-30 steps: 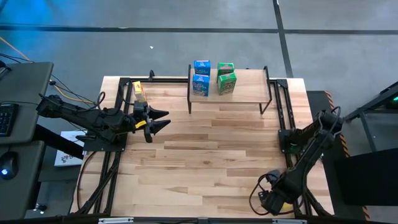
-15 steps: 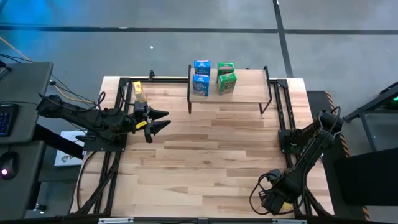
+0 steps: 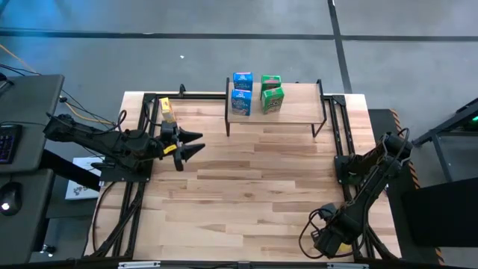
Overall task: Stack cereal on shelf
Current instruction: Put the bottom yellow cereal box on the shelf
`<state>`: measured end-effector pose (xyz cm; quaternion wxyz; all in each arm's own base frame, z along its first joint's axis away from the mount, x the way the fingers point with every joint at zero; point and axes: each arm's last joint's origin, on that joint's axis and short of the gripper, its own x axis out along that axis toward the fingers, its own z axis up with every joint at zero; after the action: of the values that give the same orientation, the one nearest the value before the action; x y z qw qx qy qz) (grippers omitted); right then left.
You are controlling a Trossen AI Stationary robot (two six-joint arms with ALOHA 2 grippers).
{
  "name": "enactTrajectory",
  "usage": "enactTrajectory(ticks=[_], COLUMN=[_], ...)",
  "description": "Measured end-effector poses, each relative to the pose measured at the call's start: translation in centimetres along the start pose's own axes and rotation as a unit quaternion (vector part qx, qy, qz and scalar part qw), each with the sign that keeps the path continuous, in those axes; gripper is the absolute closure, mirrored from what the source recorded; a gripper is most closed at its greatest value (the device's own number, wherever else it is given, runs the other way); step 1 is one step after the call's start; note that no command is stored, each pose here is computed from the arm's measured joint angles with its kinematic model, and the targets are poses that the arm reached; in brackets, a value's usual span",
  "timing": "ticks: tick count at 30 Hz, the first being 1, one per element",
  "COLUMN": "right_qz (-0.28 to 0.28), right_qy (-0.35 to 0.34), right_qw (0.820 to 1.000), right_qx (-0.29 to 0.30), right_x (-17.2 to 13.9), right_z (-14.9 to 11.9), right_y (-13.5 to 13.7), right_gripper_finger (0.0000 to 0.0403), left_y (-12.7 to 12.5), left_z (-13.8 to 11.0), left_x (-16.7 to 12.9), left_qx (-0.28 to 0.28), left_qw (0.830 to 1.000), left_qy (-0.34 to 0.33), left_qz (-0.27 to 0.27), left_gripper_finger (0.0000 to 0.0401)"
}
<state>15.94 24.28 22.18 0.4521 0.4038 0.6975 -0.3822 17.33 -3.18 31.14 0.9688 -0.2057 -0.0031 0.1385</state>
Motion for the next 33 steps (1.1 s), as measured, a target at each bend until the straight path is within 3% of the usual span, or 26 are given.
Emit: enactTrajectory(ticks=[8,13,17,21,27,31,33], right_qz=[0.050,0.184,0.331,0.423,0.477,0.498,0.489], right_qy=[0.020,-0.023,-0.117,-0.224,-0.347,-0.400,-0.430], right_qw=[0.994,0.973,0.928,0.875,0.807,0.770,0.759], right_qx=[-0.099,-0.140,-0.128,-0.081,-0.009,-0.017,-0.022], right_x=[-2.2,-7.3,-12.6,-16.5,-19.6,-22.4,-24.3], right_z=[0.7,3.4,6.9,10.6,14.4,15.7,15.9], right_y=[-0.2,-1.6,-4.2,-8.3,-12.7,-14.2,-15.3], right_gripper_finger=[0.0259,0.0260,0.0261,0.0261,0.0261,0.0261,0.0261], left_y=[0.3,0.3,0.3,0.3,0.3,0.3,0.3], left_z=[0.1,0.1,0.1,0.1,0.1,0.1,0.2], left_x=[0.1,0.1,0.1,0.1,0.1,0.1,0.1], left_qx=[-0.001,-0.001,-0.001,-0.001,-0.002,-0.002,-0.003], left_qw=[1.000,1.000,1.000,1.000,1.000,1.000,1.000], left_qy=[-0.004,-0.004,-0.004,-0.004,-0.004,-0.004,-0.005], left_qz=[0.009,0.009,0.009,0.009,0.008,0.008,0.008], left_gripper_finger=[0.0181,0.0181,0.0181,0.0181,0.0181,0.0181,0.0181])
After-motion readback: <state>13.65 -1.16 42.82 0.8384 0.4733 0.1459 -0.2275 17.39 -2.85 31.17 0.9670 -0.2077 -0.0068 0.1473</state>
